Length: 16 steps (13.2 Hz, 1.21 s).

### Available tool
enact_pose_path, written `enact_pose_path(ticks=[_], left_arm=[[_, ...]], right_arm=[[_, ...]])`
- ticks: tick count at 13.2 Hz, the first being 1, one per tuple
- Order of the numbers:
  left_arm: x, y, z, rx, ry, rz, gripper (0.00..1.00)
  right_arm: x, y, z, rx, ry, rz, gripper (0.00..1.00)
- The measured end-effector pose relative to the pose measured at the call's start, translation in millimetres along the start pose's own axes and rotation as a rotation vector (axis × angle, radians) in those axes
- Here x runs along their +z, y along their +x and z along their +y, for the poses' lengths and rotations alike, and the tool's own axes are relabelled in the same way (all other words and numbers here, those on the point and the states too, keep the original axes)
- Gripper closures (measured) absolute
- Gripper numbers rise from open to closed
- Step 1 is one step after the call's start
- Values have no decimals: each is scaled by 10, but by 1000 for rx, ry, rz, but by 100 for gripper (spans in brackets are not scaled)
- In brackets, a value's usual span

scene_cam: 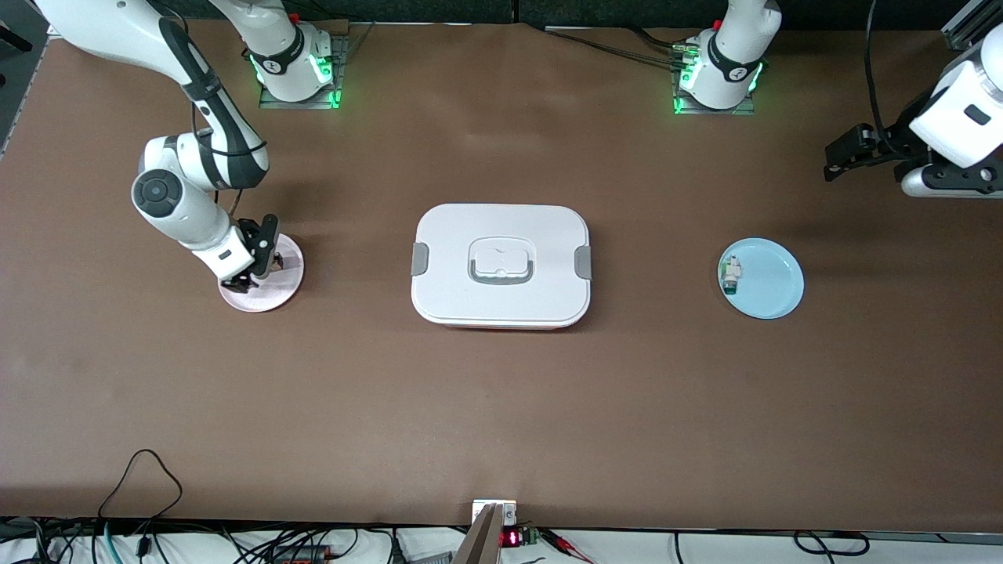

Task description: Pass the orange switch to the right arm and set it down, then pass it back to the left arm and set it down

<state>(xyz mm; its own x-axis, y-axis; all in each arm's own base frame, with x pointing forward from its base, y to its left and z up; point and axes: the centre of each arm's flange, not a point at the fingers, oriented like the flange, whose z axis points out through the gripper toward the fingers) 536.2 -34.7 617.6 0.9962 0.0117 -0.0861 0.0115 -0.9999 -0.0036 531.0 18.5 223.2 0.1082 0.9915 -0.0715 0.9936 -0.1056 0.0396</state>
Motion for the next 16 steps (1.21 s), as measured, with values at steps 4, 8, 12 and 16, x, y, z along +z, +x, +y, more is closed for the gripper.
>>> enact_pose_path(ticks=[4, 8, 12, 16], left_arm=[[17, 3, 94, -45, 2, -3, 0], [37, 1, 97, -56, -2, -15, 0], [60, 10, 94, -62, -10, -24, 0], [63, 12, 81, -64, -10, -25, 0]], right_arm=[[-718, 30, 393, 42, -71, -21, 0], [-1400, 224, 700, 205, -69, 12, 0], [-1740, 312, 739, 533, 27, 161, 0], [-2107, 297, 773, 990, 103, 161, 0]])
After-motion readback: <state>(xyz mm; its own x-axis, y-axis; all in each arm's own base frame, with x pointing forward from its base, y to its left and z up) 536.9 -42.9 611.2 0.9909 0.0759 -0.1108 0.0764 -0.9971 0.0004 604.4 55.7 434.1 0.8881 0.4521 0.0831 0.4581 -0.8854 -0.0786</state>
